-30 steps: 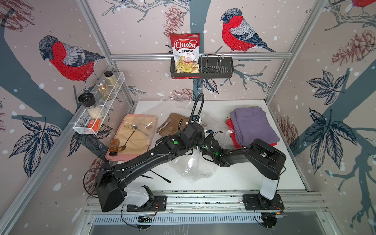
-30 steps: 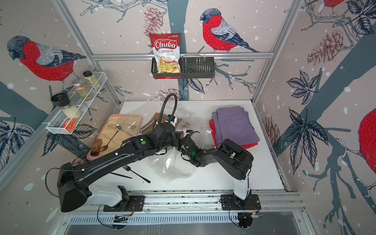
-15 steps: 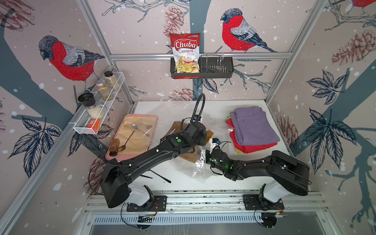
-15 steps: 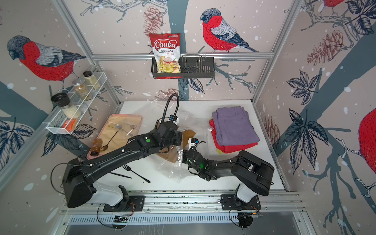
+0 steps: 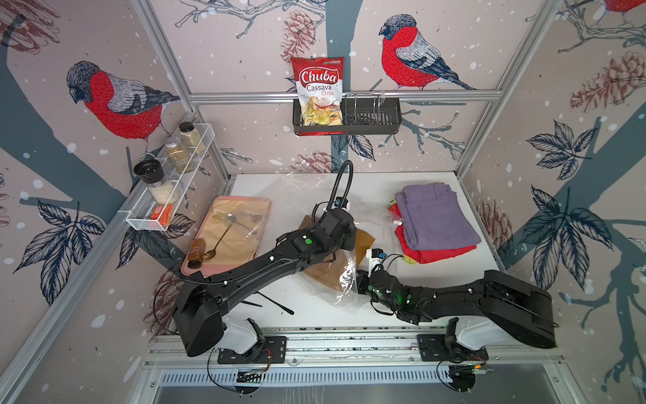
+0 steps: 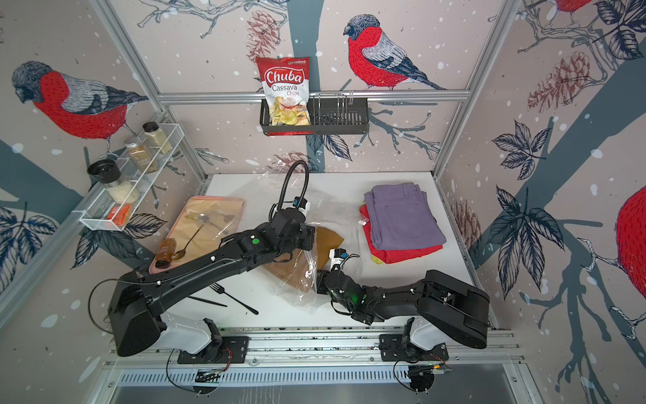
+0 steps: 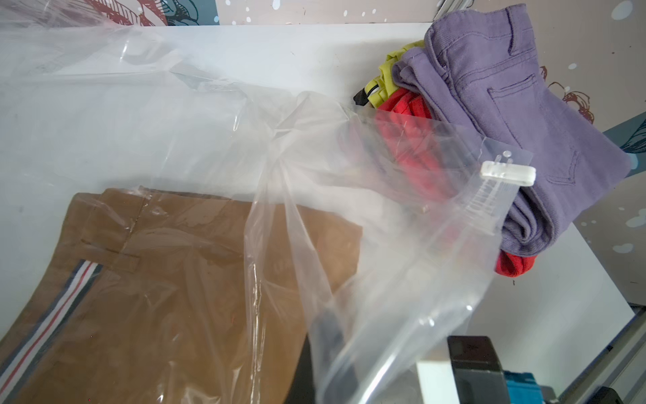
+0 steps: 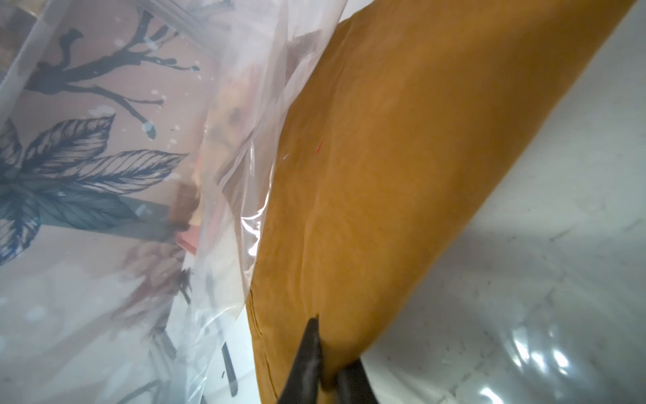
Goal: Take the trousers out of the vacuum bag
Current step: Take out the trousers from the vacuum bag.
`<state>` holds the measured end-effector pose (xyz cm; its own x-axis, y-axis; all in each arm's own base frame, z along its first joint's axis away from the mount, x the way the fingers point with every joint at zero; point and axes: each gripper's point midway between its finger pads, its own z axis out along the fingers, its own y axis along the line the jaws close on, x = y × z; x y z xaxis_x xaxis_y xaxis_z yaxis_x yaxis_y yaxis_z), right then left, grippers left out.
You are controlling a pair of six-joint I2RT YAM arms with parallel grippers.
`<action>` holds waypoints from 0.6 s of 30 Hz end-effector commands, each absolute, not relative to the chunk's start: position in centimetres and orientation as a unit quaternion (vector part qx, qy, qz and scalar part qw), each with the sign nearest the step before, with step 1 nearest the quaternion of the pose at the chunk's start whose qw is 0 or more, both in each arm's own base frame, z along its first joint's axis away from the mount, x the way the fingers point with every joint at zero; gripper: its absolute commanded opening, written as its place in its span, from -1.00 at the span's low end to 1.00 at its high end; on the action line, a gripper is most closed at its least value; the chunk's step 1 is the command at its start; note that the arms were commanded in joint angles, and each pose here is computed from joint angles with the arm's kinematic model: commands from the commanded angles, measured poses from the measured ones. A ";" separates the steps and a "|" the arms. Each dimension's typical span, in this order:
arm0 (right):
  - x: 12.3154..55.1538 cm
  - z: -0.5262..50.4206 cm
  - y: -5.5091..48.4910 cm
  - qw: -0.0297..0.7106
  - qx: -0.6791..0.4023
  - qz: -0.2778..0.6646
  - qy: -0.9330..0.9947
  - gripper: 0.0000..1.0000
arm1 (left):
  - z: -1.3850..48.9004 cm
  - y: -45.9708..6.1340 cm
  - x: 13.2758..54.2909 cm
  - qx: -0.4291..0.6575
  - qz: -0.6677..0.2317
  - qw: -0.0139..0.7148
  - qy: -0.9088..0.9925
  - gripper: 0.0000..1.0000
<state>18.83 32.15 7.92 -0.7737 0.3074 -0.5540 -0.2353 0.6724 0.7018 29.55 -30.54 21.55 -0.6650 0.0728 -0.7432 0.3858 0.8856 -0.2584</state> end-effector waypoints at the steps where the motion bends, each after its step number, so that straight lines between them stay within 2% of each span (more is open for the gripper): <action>1: 19.7 8.5 31.9 0.344 0.041 0.416 0.841 -0.44 | 22.1 -31.1 29.8 0.131 -0.218 0.395 0.883 -1.00; 7: 21.8 8.6 30.7 0.340 0.059 0.428 0.835 -0.04 | 22.0 -31.1 29.5 0.134 -0.220 0.391 0.884 -1.00; 18: 25.2 8.2 29.0 0.344 0.090 0.429 0.831 0.33 | 21.9 -31.7 29.1 0.139 -0.240 0.382 0.882 -1.00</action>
